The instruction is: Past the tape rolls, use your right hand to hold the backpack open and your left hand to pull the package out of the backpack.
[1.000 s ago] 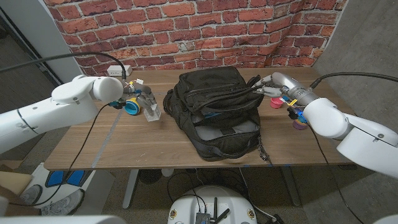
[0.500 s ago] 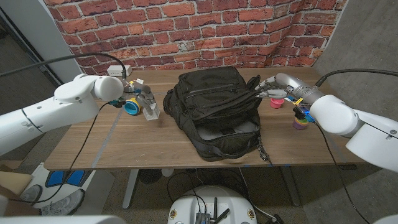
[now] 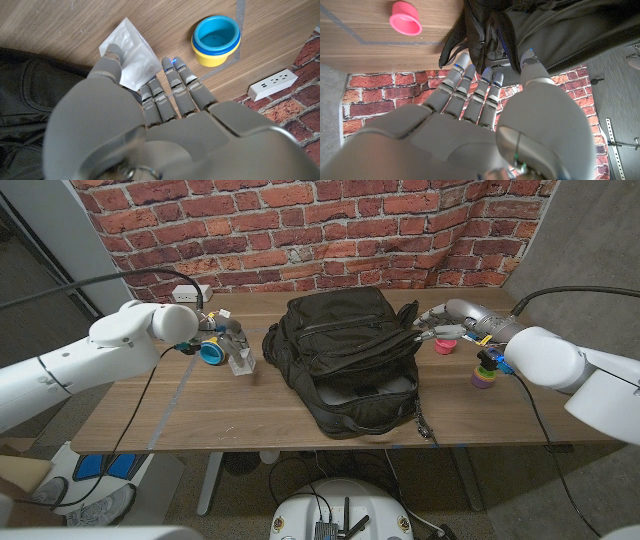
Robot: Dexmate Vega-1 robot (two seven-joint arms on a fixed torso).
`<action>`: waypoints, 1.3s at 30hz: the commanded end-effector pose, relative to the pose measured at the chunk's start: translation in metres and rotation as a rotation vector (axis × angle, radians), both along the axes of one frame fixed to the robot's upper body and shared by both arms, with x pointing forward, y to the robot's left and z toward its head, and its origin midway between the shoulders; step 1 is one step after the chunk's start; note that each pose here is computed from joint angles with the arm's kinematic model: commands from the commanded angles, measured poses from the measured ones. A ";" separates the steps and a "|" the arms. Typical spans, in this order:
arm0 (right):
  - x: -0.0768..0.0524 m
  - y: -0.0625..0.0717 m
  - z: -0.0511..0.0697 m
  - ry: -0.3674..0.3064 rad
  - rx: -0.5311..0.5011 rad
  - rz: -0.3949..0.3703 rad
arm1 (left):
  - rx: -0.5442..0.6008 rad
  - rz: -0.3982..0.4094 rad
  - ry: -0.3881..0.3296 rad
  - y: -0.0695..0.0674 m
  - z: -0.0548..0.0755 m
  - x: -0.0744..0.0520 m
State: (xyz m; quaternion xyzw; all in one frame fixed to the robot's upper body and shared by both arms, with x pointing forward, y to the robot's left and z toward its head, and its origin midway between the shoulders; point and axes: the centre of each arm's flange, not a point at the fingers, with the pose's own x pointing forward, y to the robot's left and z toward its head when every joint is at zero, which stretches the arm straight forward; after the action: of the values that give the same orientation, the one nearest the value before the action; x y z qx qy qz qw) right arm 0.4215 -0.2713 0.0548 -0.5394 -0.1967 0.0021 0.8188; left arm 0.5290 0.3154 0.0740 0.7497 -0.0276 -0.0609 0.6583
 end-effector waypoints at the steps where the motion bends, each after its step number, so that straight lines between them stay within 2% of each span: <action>1: -0.004 -0.007 0.002 0.007 -0.005 -0.029 | 0.048 0.018 -0.017 0.003 -0.007 0.002; 14: -0.012 -0.017 0.009 0.013 -0.008 -0.042 | 0.101 0.023 -0.036 0.001 -0.022 0.009; 22: -0.012 -0.022 0.010 0.035 0.003 -0.050 | 0.110 0.023 -0.042 -0.002 -0.026 0.011; 39: 0.001 -0.026 0.015 0.055 0.020 -0.016 | 0.124 0.025 -0.059 -0.007 -0.028 0.016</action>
State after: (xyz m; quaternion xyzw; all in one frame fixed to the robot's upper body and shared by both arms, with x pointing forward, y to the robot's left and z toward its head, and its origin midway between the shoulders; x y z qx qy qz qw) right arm 0.4146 -0.2967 0.0671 -0.5364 -0.1682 -0.0012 0.8270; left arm 0.5412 0.3116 0.0477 0.7875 -0.0317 -0.0357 0.6144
